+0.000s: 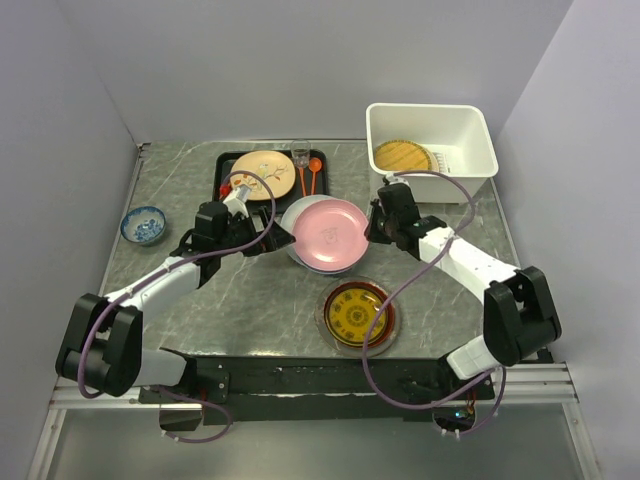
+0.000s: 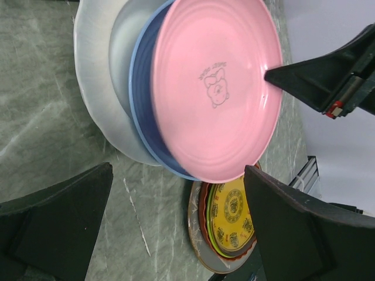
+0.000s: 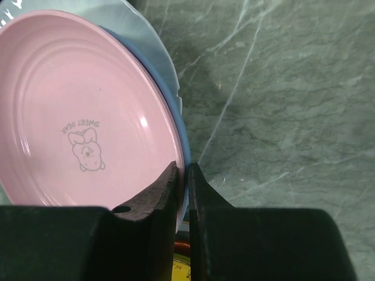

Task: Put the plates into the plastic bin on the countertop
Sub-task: Pick up the plate at the center of the board.

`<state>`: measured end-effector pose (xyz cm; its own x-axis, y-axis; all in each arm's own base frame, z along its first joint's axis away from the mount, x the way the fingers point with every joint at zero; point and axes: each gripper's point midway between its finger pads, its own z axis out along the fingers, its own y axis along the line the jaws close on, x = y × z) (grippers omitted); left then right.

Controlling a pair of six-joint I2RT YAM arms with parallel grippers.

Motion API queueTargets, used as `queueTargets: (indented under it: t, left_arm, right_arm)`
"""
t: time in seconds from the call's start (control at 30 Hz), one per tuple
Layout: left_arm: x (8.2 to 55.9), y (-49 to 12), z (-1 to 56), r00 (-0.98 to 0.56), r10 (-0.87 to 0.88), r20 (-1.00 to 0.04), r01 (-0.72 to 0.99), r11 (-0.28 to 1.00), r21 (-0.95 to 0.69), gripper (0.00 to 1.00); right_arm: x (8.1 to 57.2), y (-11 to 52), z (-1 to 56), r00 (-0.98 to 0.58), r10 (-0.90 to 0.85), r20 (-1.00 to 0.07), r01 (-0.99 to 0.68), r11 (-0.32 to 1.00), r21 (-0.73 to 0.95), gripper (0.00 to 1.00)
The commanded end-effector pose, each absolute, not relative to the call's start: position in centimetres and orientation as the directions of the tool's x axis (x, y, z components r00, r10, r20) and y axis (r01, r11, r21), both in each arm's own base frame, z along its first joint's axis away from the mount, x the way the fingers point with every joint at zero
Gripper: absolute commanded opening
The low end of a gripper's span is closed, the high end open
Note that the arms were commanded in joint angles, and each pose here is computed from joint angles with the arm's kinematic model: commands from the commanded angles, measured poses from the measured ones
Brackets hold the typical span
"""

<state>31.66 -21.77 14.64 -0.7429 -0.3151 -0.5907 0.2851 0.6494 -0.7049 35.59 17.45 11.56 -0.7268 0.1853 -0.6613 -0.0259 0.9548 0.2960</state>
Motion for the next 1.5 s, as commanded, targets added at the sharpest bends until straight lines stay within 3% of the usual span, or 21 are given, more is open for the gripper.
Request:
queueTargets:
  t: [0.0, 0.6, 0.93, 1.07, 1.23, 1.33, 1.37, 1.43, 1.47]
  left_arm:
    - [32.5, -22.8, 17.2, -0.702, -0.331, -0.631, 0.358, 0.602, -0.714, 0.99]
    - [31.5, -25.6, 19.0, -0.724, -0.325, -0.608, 0.479, 0.398, -0.782, 0.97]
    - [31.8, -26.6, 18.0, -0.751, -0.308, -0.585, 0.462, 0.388, -0.798, 0.91]
    - [31.8, -26.9, 17.9, -0.755, -0.304, -0.580, 0.462, 0.381, -0.801, 0.79]
    - [32.0, -27.2, 18.0, -0.755, -0.305, -0.581, 0.466, 0.375, -0.802, 0.71]
    - [32.1, -27.6, 18.1, -0.759, -0.297, -0.579, 0.471, 0.363, -0.804, 0.53]
    - [32.0, -27.7, 18.2, -0.761, -0.295, -0.578, 0.473, 0.358, -0.805, 0.39]
    - [32.0, -28.1, 18.4, -0.766, -0.290, -0.574, 0.478, 0.341, -0.810, 0.22]
    - [32.0, -28.2, 18.5, -0.767, -0.288, -0.573, 0.480, 0.335, -0.811, 0.07]
  right_arm:
    - [36.6, 17.5, 16.8, -0.612, 0.227, -0.758, -0.056, 0.943, 0.328, 0.14]
    - [35.4, 18.3, 19.2, -0.575, 0.259, -0.776, -0.130, 0.908, 0.399, 0.14]
    - [34.4, 19.8, 21.2, -0.566, 0.282, -0.775, -0.216, 0.856, 0.469, 0.14]
    - [34.1, 20.3, 21.2, -0.572, 0.288, -0.768, -0.237, 0.839, 0.490, 0.13]
    - [33.9, 19.9, 21.1, -0.566, 0.291, -0.771, -0.227, 0.844, 0.485, 0.13]
    - [33.6, 20.1, 21.2, -0.569, 0.288, -0.770, -0.242, 0.837, 0.492, 0.15]
    - [33.5, 20.1, 21.1, -0.569, 0.290, -0.769, -0.241, 0.836, 0.493, 0.21]
    - [33.4, 20.1, 21.1, -0.563, 0.301, -0.769, -0.243, 0.830, 0.502, 0.30]
    - [33.2, 20.1, 20.8, -0.570, 0.299, -0.766, -0.247, 0.827, 0.506, 0.39]
